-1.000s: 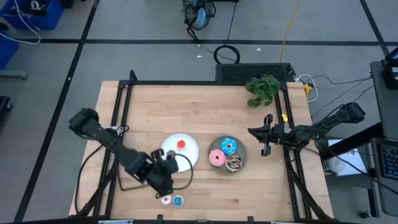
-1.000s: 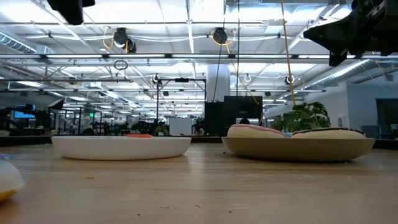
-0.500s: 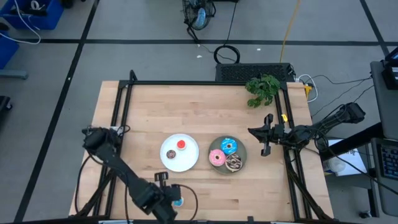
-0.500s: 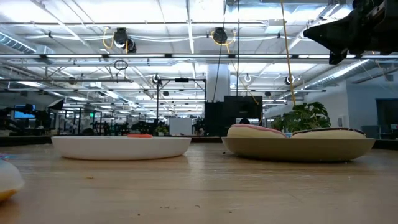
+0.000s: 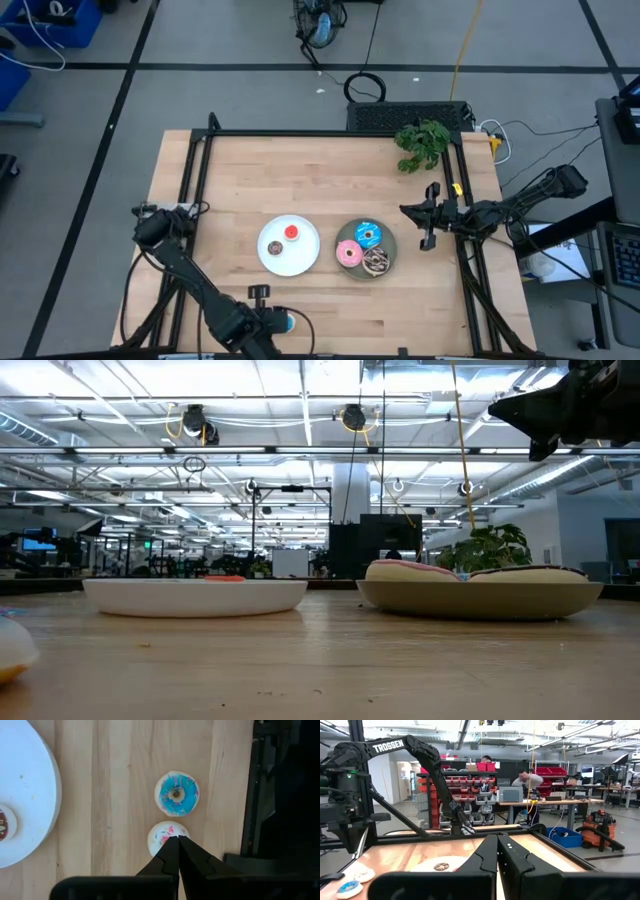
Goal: Pick & Place donuts
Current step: Put the small white donut on the white plate
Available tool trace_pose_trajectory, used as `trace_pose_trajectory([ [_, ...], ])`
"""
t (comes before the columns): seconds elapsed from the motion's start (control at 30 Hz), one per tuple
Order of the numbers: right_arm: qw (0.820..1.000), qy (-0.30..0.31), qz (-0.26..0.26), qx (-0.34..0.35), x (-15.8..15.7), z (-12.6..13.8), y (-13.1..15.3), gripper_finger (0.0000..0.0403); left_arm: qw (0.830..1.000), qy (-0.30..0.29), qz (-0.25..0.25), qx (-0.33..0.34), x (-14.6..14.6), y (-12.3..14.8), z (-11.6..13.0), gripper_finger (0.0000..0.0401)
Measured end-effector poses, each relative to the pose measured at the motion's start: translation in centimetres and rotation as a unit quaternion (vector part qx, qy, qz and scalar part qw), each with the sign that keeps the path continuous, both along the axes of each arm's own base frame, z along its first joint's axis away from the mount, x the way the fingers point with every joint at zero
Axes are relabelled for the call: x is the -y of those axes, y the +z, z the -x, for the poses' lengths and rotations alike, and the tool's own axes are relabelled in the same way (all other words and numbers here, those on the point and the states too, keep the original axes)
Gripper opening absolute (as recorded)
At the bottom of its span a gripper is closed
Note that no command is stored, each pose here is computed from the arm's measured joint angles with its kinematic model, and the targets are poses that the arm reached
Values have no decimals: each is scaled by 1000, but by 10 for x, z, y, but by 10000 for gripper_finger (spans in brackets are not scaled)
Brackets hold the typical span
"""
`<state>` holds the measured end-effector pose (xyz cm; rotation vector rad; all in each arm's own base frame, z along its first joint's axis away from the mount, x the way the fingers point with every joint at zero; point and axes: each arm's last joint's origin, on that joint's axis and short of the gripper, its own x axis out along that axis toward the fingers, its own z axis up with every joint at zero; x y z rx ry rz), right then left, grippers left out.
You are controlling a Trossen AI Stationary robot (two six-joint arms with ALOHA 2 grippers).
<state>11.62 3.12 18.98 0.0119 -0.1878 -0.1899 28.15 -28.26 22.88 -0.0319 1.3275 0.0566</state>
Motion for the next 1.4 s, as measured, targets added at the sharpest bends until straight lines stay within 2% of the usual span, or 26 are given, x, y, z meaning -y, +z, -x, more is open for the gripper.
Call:
trace_pose_trajectory([
  [0.23,1000,0,1,0,0,0,0,0,1000,15,-4,8,-2,0,-2,10],
  [0.7,1000,2,-11,1,0,0,0,0,999,-37,-8,-1,-4,0,-4,10],
  [0.8,1000,2,-12,1,0,0,0,0,1000,-21,-7,-2,-4,0,-4,15],
  [0.97,1000,2,-12,2,0,0,0,0,1000,17,-4,6,-5,0,-5,62],
  [1.23,1000,2,-12,1,0,0,0,0,999,27,-14,18,-5,0,-5,158],
  [1.4,1000,2,-12,1,0,0,0,0,999,37,-9,9,-4,-3,-2,186],
])
